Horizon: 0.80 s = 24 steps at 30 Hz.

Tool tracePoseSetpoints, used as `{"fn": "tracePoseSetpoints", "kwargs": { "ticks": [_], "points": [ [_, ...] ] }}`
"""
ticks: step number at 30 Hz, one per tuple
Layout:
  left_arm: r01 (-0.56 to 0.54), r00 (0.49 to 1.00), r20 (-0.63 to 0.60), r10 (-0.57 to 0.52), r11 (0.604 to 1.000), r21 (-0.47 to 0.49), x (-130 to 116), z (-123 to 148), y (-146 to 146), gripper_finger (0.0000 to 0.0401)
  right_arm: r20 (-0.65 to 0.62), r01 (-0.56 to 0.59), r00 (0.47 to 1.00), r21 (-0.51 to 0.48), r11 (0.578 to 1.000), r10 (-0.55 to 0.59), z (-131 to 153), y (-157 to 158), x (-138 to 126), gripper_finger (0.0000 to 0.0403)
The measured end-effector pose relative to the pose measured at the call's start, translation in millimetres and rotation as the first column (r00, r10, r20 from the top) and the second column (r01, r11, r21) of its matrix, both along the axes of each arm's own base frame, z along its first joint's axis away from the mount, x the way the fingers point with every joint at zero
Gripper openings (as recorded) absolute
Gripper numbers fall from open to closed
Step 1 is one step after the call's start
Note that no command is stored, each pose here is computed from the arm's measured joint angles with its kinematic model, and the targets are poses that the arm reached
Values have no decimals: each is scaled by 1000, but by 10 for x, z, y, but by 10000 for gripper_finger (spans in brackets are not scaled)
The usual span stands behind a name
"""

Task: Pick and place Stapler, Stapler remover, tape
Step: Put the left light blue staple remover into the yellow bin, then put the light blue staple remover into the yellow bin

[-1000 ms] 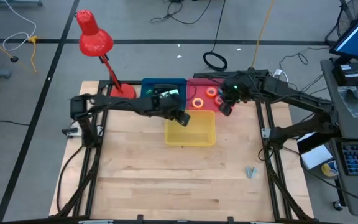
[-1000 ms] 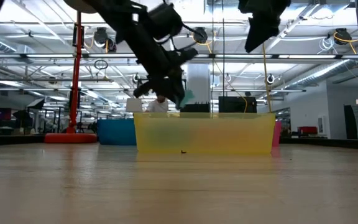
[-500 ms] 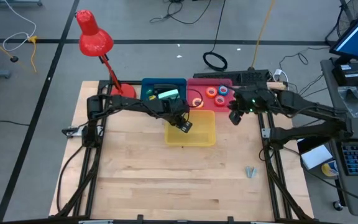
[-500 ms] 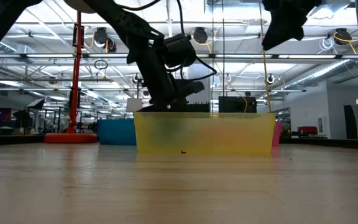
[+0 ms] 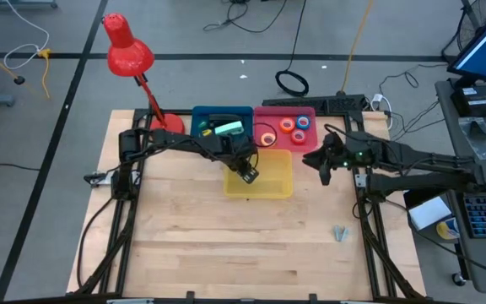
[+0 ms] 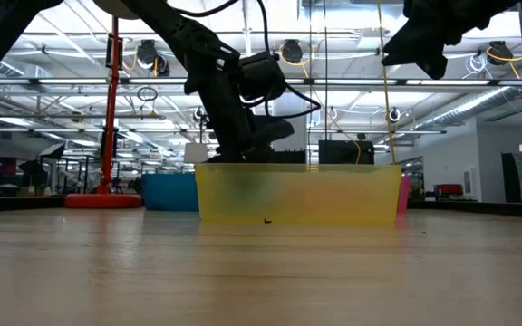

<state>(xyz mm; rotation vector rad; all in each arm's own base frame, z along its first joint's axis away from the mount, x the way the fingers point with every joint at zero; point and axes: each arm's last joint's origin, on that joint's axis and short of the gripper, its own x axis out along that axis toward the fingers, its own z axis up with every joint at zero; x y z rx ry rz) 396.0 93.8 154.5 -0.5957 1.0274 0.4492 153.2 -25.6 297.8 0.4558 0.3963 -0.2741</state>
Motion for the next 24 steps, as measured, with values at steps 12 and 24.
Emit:
{"fn": "tracePoseSetpoints", "kwargs": {
  "ticks": [12,24],
  "points": [
    [9,1000,12,-8,999,-36,-4,12,11,197,43,14,999,44,999,-15,-3,15,-80,89],
    [58,978,202,-53,998,-20,-220,745,103,239,-53,-180,973,445,878,226,-118,284,-136,87]
  ]
}}
